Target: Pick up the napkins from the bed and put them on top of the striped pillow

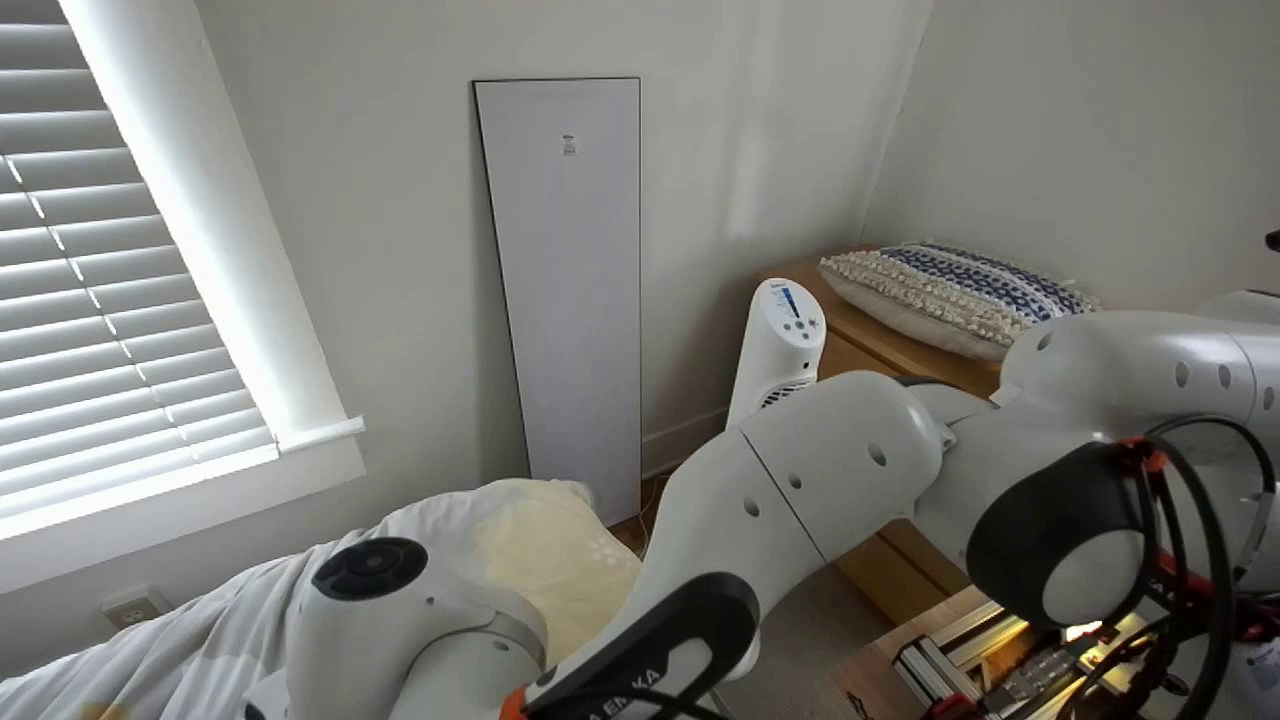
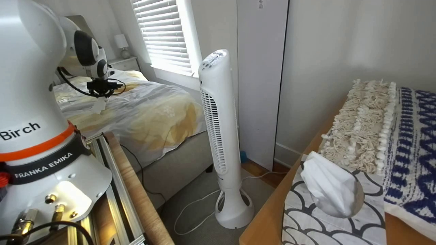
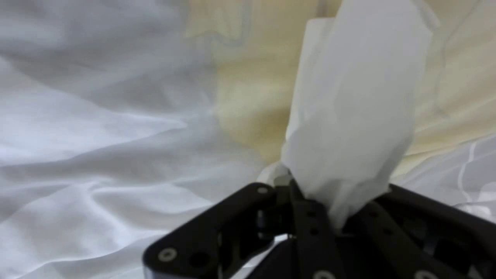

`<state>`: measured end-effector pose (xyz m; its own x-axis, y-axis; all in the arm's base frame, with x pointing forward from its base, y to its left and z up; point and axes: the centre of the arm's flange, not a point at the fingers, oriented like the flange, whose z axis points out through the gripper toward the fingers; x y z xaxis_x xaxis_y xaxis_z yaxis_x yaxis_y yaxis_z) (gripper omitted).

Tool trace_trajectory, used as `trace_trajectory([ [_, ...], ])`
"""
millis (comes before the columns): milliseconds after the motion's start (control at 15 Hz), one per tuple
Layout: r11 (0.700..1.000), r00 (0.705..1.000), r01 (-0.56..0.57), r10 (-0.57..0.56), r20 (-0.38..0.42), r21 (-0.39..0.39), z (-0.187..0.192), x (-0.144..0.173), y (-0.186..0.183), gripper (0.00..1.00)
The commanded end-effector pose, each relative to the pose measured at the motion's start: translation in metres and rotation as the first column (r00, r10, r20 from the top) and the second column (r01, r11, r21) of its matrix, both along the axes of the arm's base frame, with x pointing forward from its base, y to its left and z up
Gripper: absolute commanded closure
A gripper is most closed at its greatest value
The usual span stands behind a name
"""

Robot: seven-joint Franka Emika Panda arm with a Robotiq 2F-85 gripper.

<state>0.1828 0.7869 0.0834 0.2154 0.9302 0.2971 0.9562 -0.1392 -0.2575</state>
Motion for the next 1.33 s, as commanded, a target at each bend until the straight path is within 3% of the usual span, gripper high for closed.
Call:
trace_trajectory([
  [0, 0.992, 0.994, 0.109, -0.110, -0.006, -0.056, 0.044, 0.022, -0.067, 0.99],
  [200, 0.969, 0.973, 0.227, -0.229, -0.011, -0.094, 0.062, 0.045, -0.081, 0.99],
  [333, 0.938, 0.947, 0.322, -0.322, 0.020, -0.129, 0.076, 0.060, -0.090, 0.99],
  [667, 0.896, 0.907, 0.417, -0.421, 0.007, -0.151, 0.112, 0.084, -0.116, 0.99],
  [933, 0.910, 0.928, 0.362, -0.373, -0.018, -0.202, 0.143, 0.094, -0.142, 0.99],
  [1133, 0.909, 0.947, 0.281, -0.314, -0.062, -0.309, 0.164, 0.093, -0.169, 0.99],
  [1267, 0.889, 0.953, 0.228, -0.288, -0.096, -0.398, 0.179, 0.089, -0.193, 0.99],
])
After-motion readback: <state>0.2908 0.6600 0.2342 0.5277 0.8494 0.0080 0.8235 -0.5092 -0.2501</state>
